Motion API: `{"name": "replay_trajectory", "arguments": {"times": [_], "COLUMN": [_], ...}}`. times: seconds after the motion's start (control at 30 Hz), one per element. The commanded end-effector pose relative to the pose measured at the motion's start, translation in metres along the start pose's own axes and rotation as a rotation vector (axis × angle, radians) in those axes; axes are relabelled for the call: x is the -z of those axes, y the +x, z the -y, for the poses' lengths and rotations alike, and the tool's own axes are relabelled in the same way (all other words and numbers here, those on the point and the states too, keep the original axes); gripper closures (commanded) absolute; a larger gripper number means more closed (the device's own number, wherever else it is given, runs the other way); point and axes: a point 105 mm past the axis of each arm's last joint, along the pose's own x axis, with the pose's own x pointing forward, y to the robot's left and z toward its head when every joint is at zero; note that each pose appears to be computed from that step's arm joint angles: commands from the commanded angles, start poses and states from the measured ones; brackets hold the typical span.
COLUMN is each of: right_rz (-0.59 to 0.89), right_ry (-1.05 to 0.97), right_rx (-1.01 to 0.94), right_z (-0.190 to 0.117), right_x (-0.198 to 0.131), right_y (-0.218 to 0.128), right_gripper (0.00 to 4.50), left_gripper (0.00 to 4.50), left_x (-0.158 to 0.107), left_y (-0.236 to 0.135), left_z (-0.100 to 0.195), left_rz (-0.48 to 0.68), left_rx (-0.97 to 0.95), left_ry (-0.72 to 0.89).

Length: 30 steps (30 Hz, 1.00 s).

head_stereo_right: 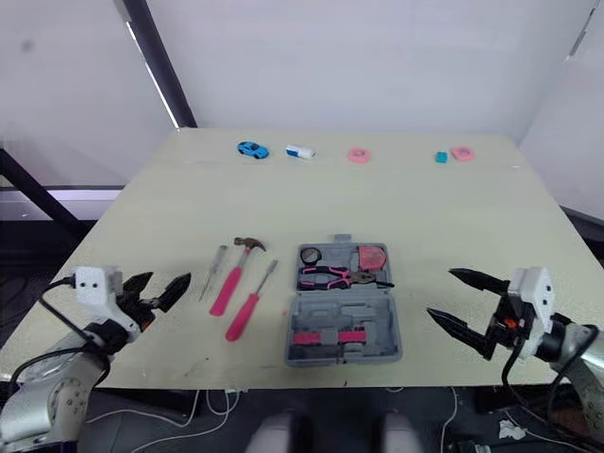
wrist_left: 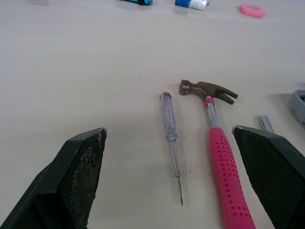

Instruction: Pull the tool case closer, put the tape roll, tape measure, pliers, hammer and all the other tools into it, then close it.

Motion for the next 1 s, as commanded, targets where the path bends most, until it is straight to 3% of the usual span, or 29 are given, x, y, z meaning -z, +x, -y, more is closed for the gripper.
{"name": "replay_trajectory", "arguments": {"times": [0.03, 0.2, 0.5, 0.63, 0.7, 0.73, 0.77, 0.83, 0.9, 1.0], "right_rz": [0.05, 0.097, 0.108, 0.098, 0.092, 0.092, 0.085, 0.079, 0.078, 0.077], "right_ry": [-0.054, -0.084, -0.082, -0.099, -0.118, -0.124, -0.145, -0.178, -0.19, -0.196], "right_rx": [-0.059, -0.119, -0.152, -0.162, -0.172, -0.176, -0.197, -0.257, -0.295, -0.318], "right_z": [-0.006, -0.008, -0.012, -0.012, -0.012, -0.012, -0.014, -0.02, -0.023, -0.022], "right_x": [-0.019, -0.033, -0.029, -0.026, -0.025, -0.025, -0.024, -0.022, -0.022, -0.022], "right_y": [0.015, 0.032, 0.039, 0.039, 0.037, 0.036, 0.035, 0.034, 0.035, 0.037], "right_gripper": [0.0, 0.0, 0.0, 0.0, 0.0, 0.0, 0.0, 0.0, 0.0, 0.0], "left_gripper": [0.02, 0.02, 0.02, 1.27, 2.24, 2.32, 3.1, 4.04, 4.42, 4.42], "left_x": [0.002, 0.01, 0.029, 0.035, 0.035, 0.035, 0.034, 0.034, 0.031, 0.026], "left_y": [0.015, 0.044, 0.08, 0.085, 0.085, 0.084, 0.082, 0.075, 0.068, 0.053], "left_z": [-0.001, 0.011, 0.013, 0.013, 0.014, 0.015, 0.014, 0.012, 0.012, 0.011], "left_rz": [-0.023, -0.068, -0.161, -0.184, -0.181, -0.178, -0.173, -0.166, -0.158, -0.144], "left_rx": [-0.037, -0.012, -0.024, -0.02, -0.013, -0.01, -0.011, -0.017, -0.019, -0.035], "left_ry": [0.035, 0.025, 0.049, 0.042, 0.046, 0.046, 0.046, 0.061, 0.071, 0.069]}}
